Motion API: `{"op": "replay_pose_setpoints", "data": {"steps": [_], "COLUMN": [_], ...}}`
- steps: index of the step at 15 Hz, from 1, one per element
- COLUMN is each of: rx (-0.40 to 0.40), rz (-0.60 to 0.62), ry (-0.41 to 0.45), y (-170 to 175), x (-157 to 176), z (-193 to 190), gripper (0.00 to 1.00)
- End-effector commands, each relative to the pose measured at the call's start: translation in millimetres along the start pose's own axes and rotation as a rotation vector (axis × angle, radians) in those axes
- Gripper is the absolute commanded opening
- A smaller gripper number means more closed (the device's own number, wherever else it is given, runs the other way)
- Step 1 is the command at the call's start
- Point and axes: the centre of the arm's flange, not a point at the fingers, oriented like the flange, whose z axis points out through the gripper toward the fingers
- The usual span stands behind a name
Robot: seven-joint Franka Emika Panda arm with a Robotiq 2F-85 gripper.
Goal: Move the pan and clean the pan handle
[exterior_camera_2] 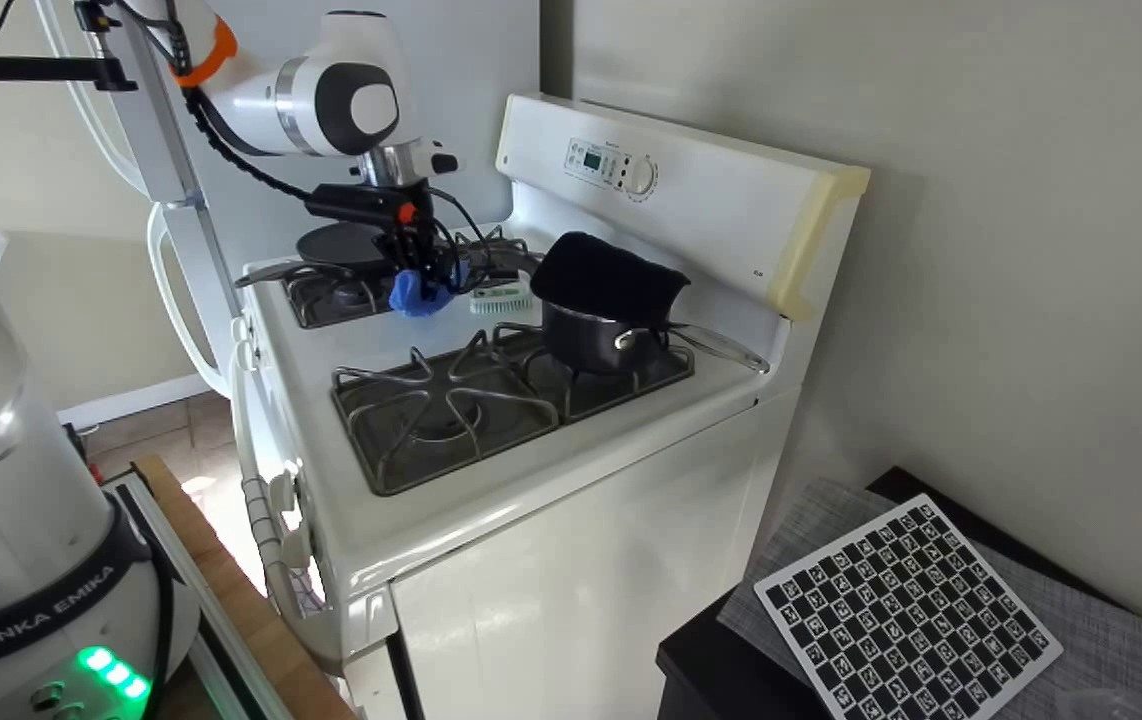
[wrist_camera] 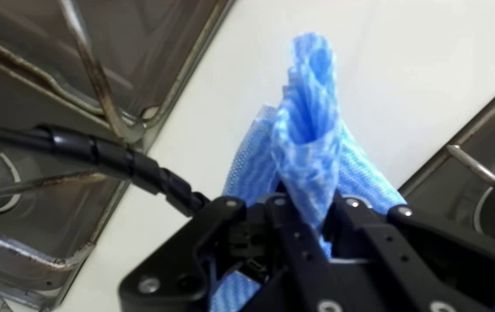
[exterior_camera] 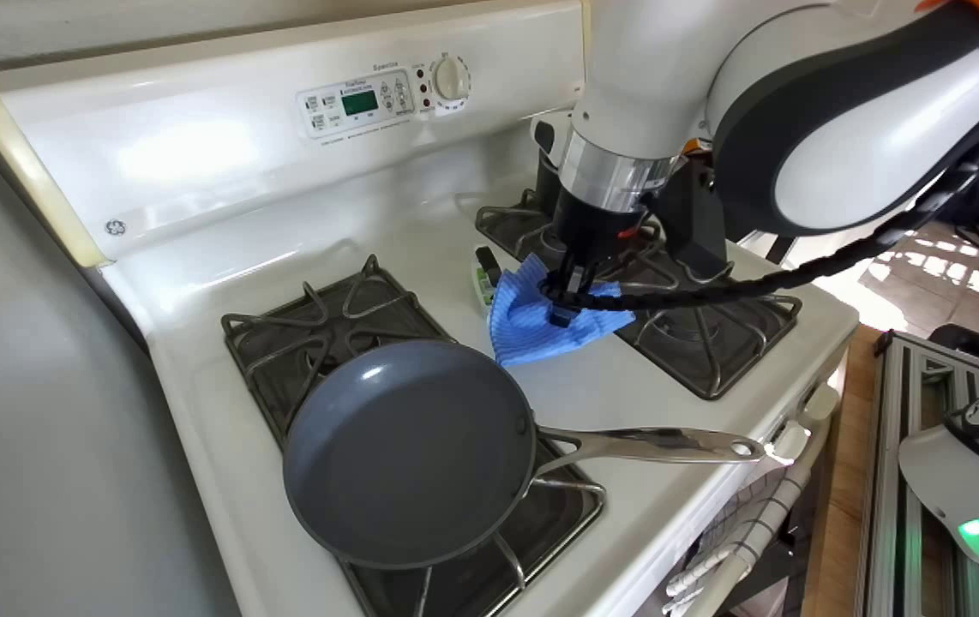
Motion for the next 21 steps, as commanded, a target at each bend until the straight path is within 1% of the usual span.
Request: {"op": "replay_pose_setpoints", "data": {"steps": [1,4,7,9,11,12,13,15,18,21], "rx": [-0.007,0.010,0.032,0.033,0.042,0.051,0.029,0.031,0.032,0.034], "rz": [-0.007,-0.022,-0.033,-0.040,-0.066,-0.082,-0.081,-0.097,-0.096,-0.119], "ry": [-0.024,-0.037,-0.065,-0.093,-0.107,-0.087,-0.084,-0.088,-0.088,-0.104], "y": [-7.9,-28.5,-59.8,-81.4,-99.9,-105.8,-94.8,-104.1,-103.9,-110.9], "x": [7.2,11.4,8.5,2.8,-4.6,-4.5,1.4,-1.0,-1.0,-7.3], "z": [-48.8,-85.6,-107.7,-112.3,-108.5,-103.9,-107.3,-106.1,-105.9,-100.0], "gripper": [0.00,0.00,0.00,0.00,0.00,0.00,0.00,0.00,0.00,0.00]}}
